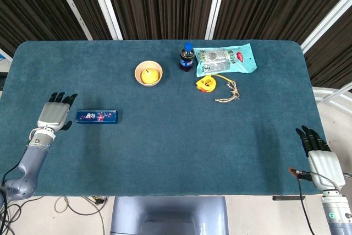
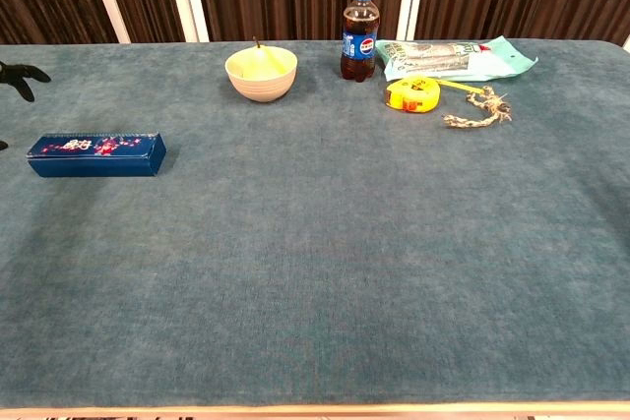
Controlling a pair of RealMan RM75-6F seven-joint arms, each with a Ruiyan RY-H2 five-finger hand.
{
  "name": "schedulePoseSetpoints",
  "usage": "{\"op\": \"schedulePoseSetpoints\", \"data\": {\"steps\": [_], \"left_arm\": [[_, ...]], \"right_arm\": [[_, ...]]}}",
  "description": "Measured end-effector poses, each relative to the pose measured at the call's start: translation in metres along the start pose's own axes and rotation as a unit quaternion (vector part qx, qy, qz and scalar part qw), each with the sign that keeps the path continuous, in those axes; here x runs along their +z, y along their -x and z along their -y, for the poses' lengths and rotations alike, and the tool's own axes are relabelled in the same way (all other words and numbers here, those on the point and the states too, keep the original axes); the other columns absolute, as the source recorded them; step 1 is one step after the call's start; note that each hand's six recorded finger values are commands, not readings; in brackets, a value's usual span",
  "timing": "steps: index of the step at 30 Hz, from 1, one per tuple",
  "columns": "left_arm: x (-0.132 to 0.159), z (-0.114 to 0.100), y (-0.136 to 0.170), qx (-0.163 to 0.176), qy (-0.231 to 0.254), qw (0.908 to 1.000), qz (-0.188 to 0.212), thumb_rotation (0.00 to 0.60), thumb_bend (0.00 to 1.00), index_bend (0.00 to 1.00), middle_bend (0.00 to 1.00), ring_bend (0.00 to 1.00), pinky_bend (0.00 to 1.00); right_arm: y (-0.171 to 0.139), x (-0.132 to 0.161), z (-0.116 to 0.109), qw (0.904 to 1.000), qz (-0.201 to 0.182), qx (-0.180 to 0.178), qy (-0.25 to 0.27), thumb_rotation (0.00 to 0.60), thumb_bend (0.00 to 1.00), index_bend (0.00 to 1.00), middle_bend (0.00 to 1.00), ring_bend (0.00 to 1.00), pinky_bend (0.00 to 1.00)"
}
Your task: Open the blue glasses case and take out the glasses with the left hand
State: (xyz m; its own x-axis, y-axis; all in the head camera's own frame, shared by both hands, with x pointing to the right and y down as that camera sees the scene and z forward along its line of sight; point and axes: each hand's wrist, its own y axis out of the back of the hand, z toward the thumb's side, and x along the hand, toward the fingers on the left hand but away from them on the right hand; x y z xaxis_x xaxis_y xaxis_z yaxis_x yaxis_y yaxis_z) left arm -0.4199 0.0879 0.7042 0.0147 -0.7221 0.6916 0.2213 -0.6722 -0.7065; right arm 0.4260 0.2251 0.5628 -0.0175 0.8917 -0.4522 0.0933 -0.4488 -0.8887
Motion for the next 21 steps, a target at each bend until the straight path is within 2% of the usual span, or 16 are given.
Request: {"op": "schedulePoseSetpoints", "data": {"steps": [11, 21], "left_arm": [[0.008, 0.015, -0.009, -0.012, -0.001, 0.9999, 0.008, 0.600, 0.37, 0.00, 0.21, 0.00, 0.07], [0.016, 0.018, -0.016, -0.008, 0.005, 0.9999, 0.013, 0.600, 0.38, 0.00, 0.23, 0.00, 0.07]], "right_arm": [[0.000, 0.000, 0.000, 1.0000, 0.003, 0.001, 0.000, 0.600, 0.17, 0.00, 0.00, 0.00, 0.20], [0.000, 0.000, 0.000, 1.0000, 0.004, 0.001, 0.003, 0.600, 0.17, 0.00, 0.00, 0.00, 0.20]]}}
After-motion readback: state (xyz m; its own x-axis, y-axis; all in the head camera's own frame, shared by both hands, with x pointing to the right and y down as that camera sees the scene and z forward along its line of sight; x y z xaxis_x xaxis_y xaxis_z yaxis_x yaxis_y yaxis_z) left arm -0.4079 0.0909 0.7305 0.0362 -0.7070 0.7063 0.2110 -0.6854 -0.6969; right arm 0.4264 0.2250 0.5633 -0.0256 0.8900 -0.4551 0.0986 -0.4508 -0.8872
